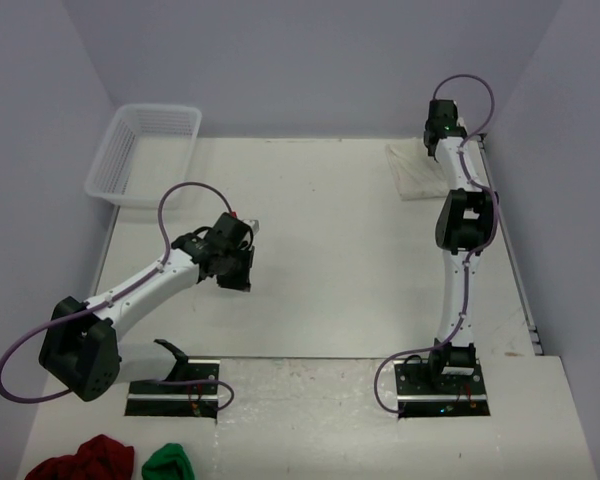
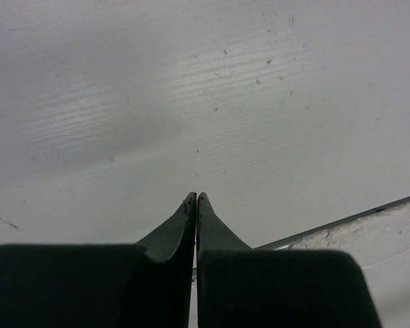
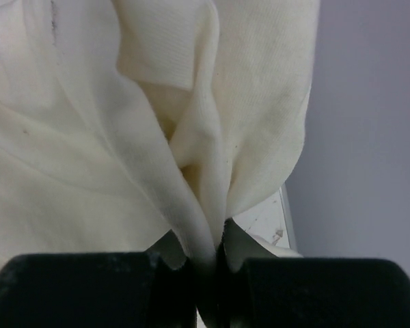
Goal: Fold and stack the t-shirts
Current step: Put the neatly folded tshirt into the corner of the board with the right arm
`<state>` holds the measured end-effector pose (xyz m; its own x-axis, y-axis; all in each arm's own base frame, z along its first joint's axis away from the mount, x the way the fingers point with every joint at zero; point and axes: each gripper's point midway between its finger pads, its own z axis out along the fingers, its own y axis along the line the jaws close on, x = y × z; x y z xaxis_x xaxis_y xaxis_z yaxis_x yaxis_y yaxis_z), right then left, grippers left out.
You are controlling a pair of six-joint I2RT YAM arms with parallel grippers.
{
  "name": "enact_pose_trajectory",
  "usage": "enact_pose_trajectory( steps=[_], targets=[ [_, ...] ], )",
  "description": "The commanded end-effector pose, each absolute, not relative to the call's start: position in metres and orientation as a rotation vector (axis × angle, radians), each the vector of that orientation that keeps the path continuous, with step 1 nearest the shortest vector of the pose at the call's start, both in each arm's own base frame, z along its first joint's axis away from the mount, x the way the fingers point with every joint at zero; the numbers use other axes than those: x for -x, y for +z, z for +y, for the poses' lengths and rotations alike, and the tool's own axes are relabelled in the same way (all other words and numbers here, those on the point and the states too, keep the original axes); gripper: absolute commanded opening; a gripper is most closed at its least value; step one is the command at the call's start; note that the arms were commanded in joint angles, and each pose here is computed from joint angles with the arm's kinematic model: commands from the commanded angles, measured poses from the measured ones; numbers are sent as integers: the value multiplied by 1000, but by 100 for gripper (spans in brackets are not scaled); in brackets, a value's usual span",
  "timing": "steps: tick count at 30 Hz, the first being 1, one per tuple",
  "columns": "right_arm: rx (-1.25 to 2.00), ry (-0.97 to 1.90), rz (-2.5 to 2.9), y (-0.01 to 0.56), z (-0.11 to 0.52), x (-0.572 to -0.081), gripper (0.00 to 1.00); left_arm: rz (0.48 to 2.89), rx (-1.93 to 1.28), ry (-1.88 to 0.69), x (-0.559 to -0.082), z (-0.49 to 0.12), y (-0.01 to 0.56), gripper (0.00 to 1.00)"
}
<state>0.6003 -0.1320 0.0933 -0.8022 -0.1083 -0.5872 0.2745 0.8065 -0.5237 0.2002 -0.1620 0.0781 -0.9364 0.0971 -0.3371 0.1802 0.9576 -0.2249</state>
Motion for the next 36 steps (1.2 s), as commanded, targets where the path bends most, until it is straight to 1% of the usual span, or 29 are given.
enact_pose_trajectory(
  steps=[1,11,22,36],
  targets=[
    [-123,-900,2261,114,-149,-618,0,2720,-264,-426,-205,-172,88,0],
    [-182,-932,2251,115,-155,-616,0,2714,-298,-413,-207,-176,89,0],
    [-304,-1005,2247,110,-166,-602,0,2714,-303,-409,-207,-175,87,0],
    [-346,-1076,2248,104,-172,-594,0,2711,-310,-408,-208,-175,89,0]
  ],
)
